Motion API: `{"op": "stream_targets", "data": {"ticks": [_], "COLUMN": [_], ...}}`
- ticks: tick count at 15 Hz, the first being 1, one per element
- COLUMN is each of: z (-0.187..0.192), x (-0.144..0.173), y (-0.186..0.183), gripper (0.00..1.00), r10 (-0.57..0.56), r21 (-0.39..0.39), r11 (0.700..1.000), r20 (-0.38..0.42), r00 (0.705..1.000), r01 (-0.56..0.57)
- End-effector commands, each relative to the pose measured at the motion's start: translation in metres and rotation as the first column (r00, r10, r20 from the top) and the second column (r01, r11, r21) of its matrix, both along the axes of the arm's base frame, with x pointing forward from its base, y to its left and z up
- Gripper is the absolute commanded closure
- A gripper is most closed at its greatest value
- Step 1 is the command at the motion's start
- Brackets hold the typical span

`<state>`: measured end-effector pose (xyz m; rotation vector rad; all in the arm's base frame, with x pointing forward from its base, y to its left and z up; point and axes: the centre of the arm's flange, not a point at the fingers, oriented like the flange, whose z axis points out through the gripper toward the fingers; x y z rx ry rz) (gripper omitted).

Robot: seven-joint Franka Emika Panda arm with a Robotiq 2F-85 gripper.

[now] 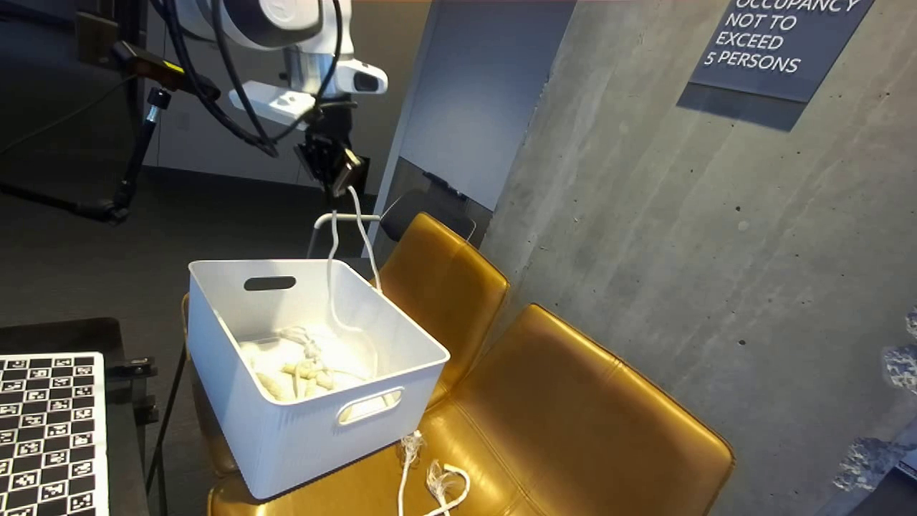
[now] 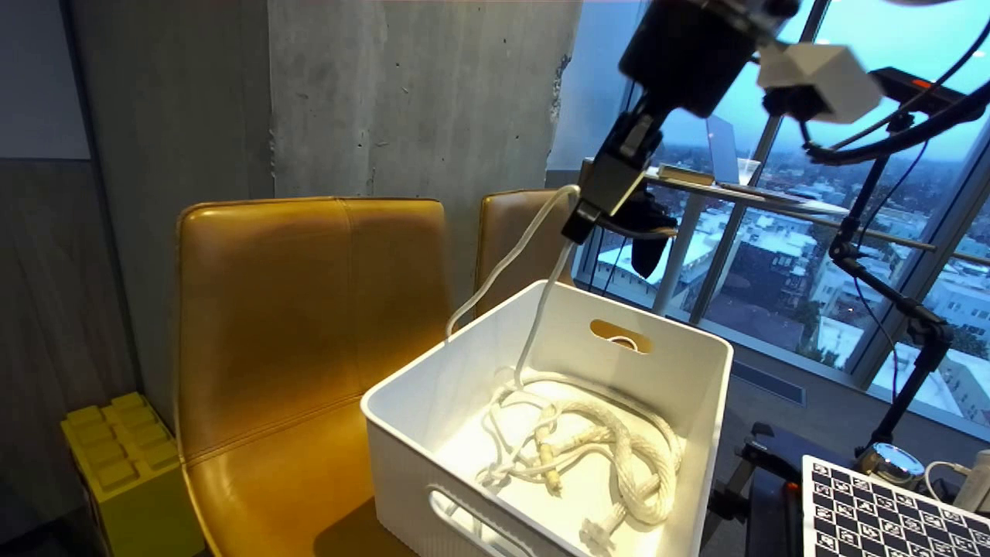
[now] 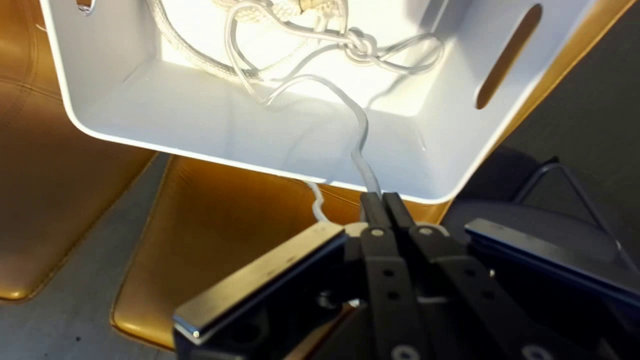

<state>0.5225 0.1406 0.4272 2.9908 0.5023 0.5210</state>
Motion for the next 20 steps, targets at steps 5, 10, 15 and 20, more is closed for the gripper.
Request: {"op": "stream_targets", "data": {"ticks": [5,10,15,20], "z": [0.063,0.038,0.005,-0.021], "x": [-0.115,-0.103,-0.054,-0.028], "y": [0.015,-0.02,-0.07,-0.086], "gripper": [0.99,0.99,0.99,0.65], "r10": [0.08,0.032,-0.018,-0.033], "r21": [0.046,0.038,0.056,0.055], "r11": [0.995,0.999,0.998,0.998], "r20": [0.072,0.043,-0.017,-0.069], "r00": [0.994,0.999,1.0,0.997], "r01": [-0.083,-0.034,0.018,0.036]}}
